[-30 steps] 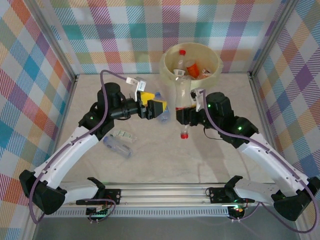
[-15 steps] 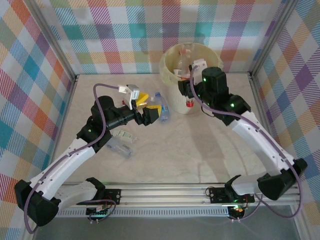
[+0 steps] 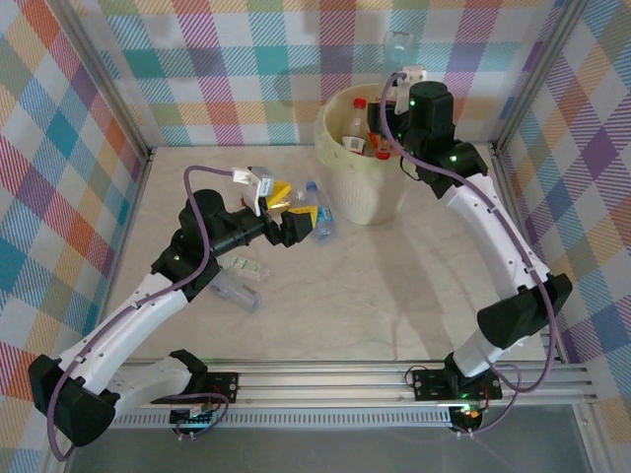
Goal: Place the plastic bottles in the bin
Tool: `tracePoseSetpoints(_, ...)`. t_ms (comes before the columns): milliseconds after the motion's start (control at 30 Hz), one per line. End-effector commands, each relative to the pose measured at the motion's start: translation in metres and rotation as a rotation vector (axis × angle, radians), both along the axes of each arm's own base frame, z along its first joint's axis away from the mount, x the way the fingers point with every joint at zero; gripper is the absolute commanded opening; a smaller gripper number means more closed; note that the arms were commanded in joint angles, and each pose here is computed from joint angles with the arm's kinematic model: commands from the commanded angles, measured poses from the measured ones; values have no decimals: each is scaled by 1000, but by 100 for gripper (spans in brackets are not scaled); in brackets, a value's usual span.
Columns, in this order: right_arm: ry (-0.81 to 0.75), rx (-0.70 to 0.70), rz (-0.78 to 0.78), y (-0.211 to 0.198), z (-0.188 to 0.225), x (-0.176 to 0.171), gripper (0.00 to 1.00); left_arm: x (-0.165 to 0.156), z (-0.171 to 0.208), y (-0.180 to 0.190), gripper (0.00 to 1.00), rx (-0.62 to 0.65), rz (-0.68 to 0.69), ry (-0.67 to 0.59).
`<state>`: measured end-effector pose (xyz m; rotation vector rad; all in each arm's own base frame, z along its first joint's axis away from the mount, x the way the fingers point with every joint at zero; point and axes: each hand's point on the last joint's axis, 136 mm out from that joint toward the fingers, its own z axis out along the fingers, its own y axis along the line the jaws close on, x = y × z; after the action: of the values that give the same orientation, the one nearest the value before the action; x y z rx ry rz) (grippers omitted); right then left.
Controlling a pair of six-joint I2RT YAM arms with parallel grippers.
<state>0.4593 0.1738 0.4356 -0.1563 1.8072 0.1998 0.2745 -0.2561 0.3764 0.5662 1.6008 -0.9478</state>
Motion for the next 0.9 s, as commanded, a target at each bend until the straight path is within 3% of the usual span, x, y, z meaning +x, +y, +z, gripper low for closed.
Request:
tracePoseSetpoints(0,-40,86,-11,-1,18,14,61,-3,6,0,100,2,-5,-29)
tracePoseSetpoints(433,139,80,0,4,-36,69,63,-3,1,-2,100,43,-20,-11)
tracePoseSetpoints(600,221,76,1,4,-66,73,64,2,-9,-1,100,128,-5,20)
tracePoseSetpoints(867,257,83,5,-1,-78,64,75,5,-14,-1,100,144,4,29)
